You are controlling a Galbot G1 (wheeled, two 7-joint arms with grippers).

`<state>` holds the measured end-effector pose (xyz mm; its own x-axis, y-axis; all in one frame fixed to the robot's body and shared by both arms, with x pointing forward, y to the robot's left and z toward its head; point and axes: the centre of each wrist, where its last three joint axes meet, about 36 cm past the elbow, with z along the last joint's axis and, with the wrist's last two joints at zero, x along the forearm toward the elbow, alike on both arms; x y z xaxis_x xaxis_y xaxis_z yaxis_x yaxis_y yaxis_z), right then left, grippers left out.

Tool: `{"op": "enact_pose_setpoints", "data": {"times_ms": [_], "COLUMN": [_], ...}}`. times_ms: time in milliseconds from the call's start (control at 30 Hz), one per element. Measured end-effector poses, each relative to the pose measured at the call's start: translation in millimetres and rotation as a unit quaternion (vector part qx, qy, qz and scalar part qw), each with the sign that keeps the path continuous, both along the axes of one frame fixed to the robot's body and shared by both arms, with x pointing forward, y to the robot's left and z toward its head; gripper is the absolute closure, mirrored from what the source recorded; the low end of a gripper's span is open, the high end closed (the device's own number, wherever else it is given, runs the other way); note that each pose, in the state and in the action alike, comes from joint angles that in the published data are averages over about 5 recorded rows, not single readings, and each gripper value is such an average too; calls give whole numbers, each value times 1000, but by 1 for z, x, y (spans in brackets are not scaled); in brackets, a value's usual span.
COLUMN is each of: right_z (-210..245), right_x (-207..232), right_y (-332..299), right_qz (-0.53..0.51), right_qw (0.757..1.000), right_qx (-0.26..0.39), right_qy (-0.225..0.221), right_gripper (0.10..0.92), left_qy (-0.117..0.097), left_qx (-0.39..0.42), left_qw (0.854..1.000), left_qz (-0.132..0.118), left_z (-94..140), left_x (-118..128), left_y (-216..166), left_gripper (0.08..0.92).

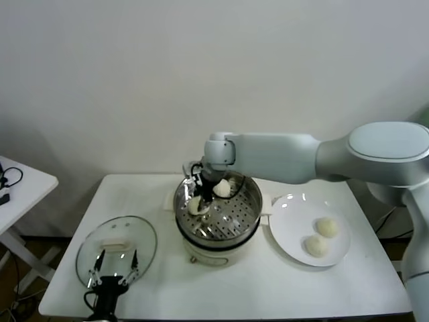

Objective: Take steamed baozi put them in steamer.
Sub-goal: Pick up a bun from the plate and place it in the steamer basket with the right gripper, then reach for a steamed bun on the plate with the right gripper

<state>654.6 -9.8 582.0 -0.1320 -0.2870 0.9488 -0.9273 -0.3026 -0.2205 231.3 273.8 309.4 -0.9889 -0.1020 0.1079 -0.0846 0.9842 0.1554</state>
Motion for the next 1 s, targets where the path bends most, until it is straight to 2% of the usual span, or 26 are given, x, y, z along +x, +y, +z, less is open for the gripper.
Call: {"op": "enact_pose_setpoints", "data": {"times_ms": [200,333,733,867,1000], "right_z": [6,26,107,111,93], "right_x": [3,6,11,0,-14], "right_y": [-8,-24,-155,-205,-251], "right_qz": [-9,-15,-33,-46,-64], "right_qw": [1000,999,998,997,994], "right_qx": [15,23,-19,-43,-65], "right_qy": [8,17,41,48,53], "right_gripper": [268,208,199,200,200], "left_qy": [1,2,5,3,2], "left_qx": [0,0,4,4,5], "left_qw": [1000,1000,1000,1000,1000], "left_qz": [-2,-4,-7,-7,-7], "left_z": [0,0,0,1,1], "left_x": [1,1,0,0,0], "left_y": [-1,-2,-4,-4,-3], "left_gripper": [177,177,177,177,177]}}
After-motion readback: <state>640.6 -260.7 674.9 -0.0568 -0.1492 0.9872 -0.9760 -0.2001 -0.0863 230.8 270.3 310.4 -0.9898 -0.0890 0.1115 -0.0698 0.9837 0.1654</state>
